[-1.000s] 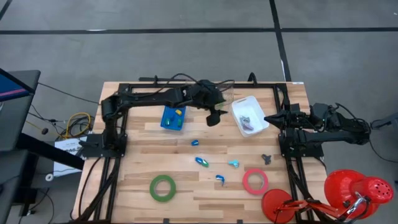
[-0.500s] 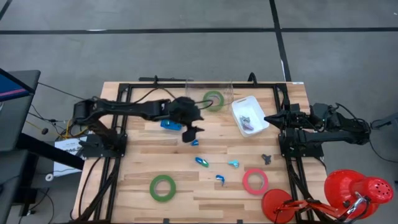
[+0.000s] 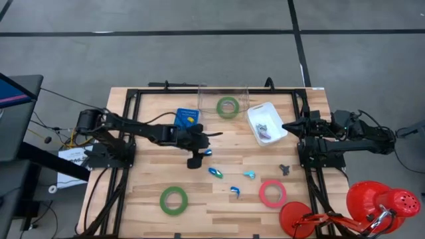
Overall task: Pick and place Stapler, Stapler remover, tape
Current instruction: Put the top blue stapler into the blue bin
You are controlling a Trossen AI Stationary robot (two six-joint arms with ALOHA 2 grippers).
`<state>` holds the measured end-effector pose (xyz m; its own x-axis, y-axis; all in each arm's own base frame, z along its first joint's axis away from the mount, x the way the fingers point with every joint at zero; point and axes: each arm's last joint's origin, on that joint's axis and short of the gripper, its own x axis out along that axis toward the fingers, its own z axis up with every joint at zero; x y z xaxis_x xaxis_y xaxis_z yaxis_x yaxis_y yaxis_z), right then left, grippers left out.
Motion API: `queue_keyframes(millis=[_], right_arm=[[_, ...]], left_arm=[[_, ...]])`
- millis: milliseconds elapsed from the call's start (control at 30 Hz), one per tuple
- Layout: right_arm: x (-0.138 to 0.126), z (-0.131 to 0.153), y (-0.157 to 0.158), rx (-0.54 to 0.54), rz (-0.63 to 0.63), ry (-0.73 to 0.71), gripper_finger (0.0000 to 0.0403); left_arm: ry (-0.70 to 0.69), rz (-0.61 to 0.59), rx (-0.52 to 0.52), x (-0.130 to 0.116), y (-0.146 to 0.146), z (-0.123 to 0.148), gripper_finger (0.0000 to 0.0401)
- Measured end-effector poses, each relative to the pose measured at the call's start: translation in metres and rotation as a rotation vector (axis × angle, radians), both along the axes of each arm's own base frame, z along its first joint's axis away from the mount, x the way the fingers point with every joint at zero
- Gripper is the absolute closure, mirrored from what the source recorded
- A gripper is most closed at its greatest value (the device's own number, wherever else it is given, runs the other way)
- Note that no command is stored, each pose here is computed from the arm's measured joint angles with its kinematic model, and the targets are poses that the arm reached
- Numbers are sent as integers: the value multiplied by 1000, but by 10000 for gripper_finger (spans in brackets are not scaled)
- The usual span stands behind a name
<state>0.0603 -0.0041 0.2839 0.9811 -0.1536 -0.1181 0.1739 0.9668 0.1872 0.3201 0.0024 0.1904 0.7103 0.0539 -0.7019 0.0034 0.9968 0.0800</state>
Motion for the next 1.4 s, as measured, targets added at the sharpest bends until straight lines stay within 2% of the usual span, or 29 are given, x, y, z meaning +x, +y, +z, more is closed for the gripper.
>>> queue_keyframes(millis=[300, 467, 800, 1200, 1400], right_arm=[[0, -1, 0, 0, -1, 17, 403], [0, -1, 0, 0, -1, 17, 403], [0, -1, 0, 0, -1, 18, 403], [0, -2, 0, 0, 0, 19, 403], [0, -2, 0, 0, 0, 18, 403]], left_arm=[[55, 120, -109, 11, 0, -29, 169], [102, 163, -116, 13, 0, -45, 169], [105, 170, -108, 14, 0, -47, 169], [154, 171, -102, 15, 0, -62, 170], [154, 170, -103, 15, 0, -62, 201]])
